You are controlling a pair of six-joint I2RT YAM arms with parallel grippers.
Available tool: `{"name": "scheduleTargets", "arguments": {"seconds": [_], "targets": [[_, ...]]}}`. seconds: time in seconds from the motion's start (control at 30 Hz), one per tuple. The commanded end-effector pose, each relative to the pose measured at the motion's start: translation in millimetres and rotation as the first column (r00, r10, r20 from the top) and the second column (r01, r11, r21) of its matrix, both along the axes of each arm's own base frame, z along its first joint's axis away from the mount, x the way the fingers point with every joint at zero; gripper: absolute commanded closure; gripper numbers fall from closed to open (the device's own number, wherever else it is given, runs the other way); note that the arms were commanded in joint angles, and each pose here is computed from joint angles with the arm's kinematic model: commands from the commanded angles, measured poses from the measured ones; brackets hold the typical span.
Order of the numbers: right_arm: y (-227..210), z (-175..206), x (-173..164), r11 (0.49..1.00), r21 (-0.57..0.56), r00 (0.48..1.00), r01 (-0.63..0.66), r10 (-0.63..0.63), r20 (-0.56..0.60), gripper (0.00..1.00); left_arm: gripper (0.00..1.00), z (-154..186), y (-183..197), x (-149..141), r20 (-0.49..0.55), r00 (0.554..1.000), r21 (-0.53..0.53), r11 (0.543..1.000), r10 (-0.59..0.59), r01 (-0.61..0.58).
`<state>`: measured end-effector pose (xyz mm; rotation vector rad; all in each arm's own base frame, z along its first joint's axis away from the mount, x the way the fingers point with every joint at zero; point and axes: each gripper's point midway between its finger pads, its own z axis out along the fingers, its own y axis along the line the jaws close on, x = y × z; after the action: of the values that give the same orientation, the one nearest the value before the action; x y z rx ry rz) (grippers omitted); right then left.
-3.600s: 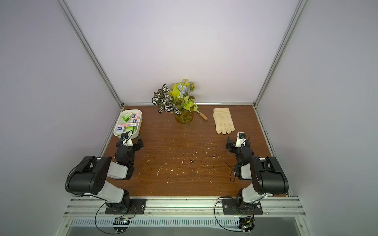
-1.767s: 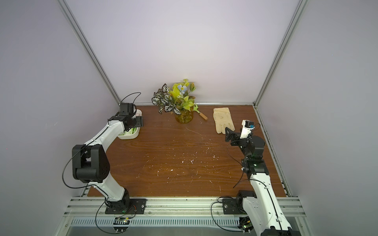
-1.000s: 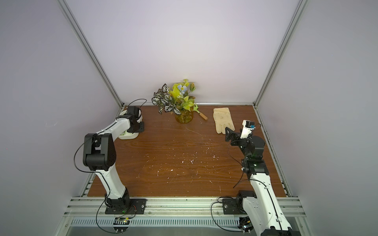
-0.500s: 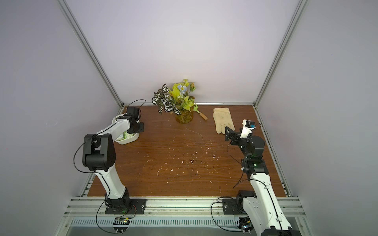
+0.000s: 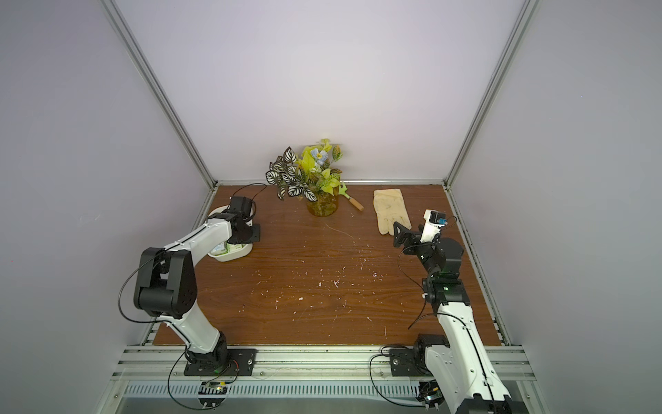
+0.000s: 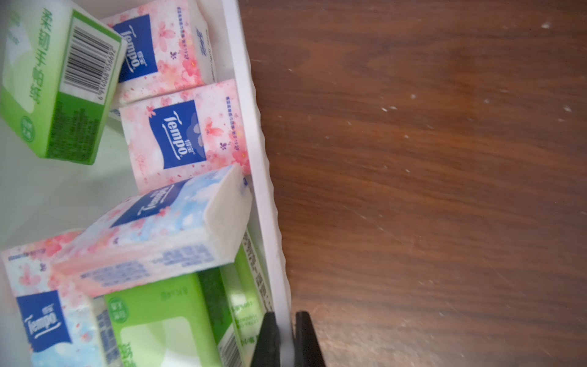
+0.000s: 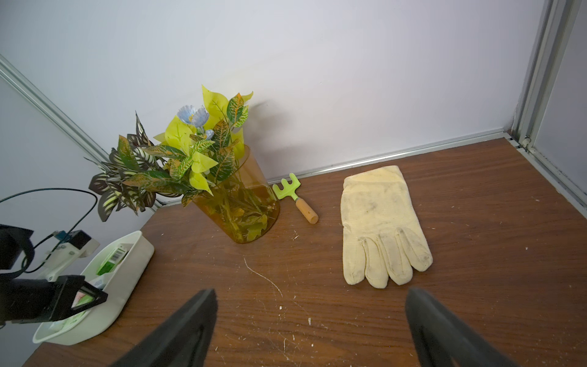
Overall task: Take the pocket tissues out of the storage box
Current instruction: Move the storage box to the center of the board.
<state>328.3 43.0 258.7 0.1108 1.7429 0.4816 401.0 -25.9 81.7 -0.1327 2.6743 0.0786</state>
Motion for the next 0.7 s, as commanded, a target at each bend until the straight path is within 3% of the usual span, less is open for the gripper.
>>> {"name": "scheduleTargets", "arguments": {"seconds": [0.0, 0.37, 0.67], "targets": [[4, 5, -1, 1.000, 0.006, 0.999, -0.018, 0.018, 0.027, 0.01, 1.00, 5, -23, -20, 0.008, 1.000, -0.064, 0.998, -0.020, 0.020], [4, 4, -1, 1.000, 0.022, 1.000, -0.012, 0.012, 0.022, 0.01, 1.00, 11, -68, -72, 0.026, 0.995, -0.149, 0.984, -0.095, 0.098], [3, 6, -2, 1.000, 0.022, 1.000, -0.003, 0.002, 0.018, 0.01, 1.00, 9, -126, -88, 0.019, 0.976, -0.154, 0.964, -0.216, 0.216]]}}
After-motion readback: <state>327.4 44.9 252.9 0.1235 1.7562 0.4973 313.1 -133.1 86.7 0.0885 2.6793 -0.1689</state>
